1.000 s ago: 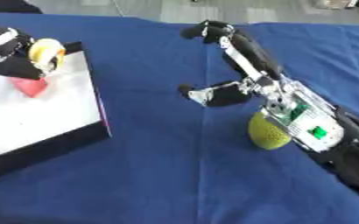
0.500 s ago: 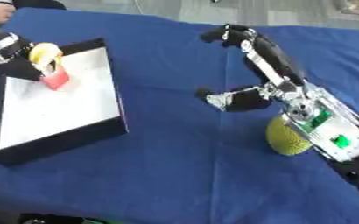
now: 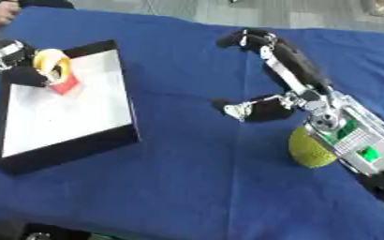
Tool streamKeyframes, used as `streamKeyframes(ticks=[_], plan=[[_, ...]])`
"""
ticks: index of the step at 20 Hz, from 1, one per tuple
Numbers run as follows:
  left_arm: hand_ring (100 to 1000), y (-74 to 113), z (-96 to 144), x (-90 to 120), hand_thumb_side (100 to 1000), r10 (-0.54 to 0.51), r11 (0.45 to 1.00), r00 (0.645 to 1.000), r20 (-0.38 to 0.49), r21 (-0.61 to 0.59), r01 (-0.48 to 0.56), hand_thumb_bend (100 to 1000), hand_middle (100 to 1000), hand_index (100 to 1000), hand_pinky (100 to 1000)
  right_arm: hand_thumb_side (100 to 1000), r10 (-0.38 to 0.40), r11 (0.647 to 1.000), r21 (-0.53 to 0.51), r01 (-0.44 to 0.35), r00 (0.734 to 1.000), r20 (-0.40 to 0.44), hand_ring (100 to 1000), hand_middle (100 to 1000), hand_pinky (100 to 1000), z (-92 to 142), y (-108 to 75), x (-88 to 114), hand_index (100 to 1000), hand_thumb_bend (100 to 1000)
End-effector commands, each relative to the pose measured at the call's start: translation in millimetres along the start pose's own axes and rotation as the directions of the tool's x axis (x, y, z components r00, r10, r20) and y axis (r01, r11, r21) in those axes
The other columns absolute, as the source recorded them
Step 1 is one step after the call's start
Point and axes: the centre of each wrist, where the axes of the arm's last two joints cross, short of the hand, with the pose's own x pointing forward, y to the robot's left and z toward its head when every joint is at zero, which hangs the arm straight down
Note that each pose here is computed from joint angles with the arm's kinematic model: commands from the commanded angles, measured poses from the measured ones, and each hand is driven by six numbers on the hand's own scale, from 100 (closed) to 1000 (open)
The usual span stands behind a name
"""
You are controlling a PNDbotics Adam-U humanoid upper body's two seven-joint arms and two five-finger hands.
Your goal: Pick up the objects with one hand, pass them to the other hand, and then place them into the box on the other side of the table.
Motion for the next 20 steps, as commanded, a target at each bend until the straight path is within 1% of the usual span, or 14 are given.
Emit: streamKeyframes(ticks=[1,2,3,4,6,8,14,18,19,20], plan=[[874,20.9,7.2,-2.2,425,-0.048,0.998,0.999,-0.003,0.043,0.048,433,752,733,910,145,0.026,1.0,-0.006,-0.026,1.0,0.009,841,746,781,-0.3,-6.5,-0.1,820,506],[895,21.0,7.3,-2.1,454,-0.062,0.997,0.998,-0.002,0.044,0.062,544,748,750,930,145,0.026,1.0,-0.007,-0.026,1.0,0.009,841,745,781,-0.2,-6.5,-0.1,820,506],[899,20.8,7.3,-2.0,465,-0.076,0.996,0.997,0.0,0.046,0.076,572,745,753,935,145,0.026,1.0,-0.007,-0.026,1.0,0.009,841,745,781,-0.1,-6.4,-0.2,820,506],[912,20.6,7.2,-2.0,486,-0.087,0.995,0.996,0.001,0.046,0.087,635,737,768,951,146,0.026,1.0,-0.007,-0.026,1.0,0.008,841,745,781,0.0,-6.2,-0.3,820,506],[926,20.5,7.1,-1.9,513,-0.11,0.993,0.994,0.003,0.045,0.11,697,722,786,968,147,0.026,1.0,-0.006,-0.026,1.0,0.008,840,745,781,0.1,-5.7,-0.5,819,505],[930,20.9,7.1,-1.6,529,-0.126,0.991,0.992,0.004,0.051,0.126,727,708,790,976,146,0.026,1.0,-0.006,-0.026,1.0,0.007,840,744,781,0.1,-5.6,-0.5,820,505],[931,21.1,7.5,-0.8,503,-0.141,0.988,0.99,0.009,0.064,0.14,727,706,790,978,146,0.026,1.0,-0.006,-0.026,1.0,0.009,840,744,780,0.3,-5.5,-0.3,821,505],[924,21.2,7.9,0.0,498,-0.134,0.989,0.991,0.015,0.069,0.133,658,695,781,970,146,0.026,1.0,-0.005,-0.026,1.0,0.009,840,744,781,0.3,-4.9,-0.4,821,506],[921,21.8,8.4,0.5,494,-0.132,0.989,0.991,0.017,0.076,0.13,615,692,779,964,153,0.027,1.0,-0.005,-0.027,1.0,0.008,840,745,781,0.3,-4.8,-0.5,821,499],[918,23.2,9.4,2.5,470,-0.128,0.988,0.991,0.025,0.091,0.125,565,686,780,960,146,0.03,1.0,-0.005,-0.03,1.0,0.008,840,745,781,0.4,-5.0,-0.6,821,507]])
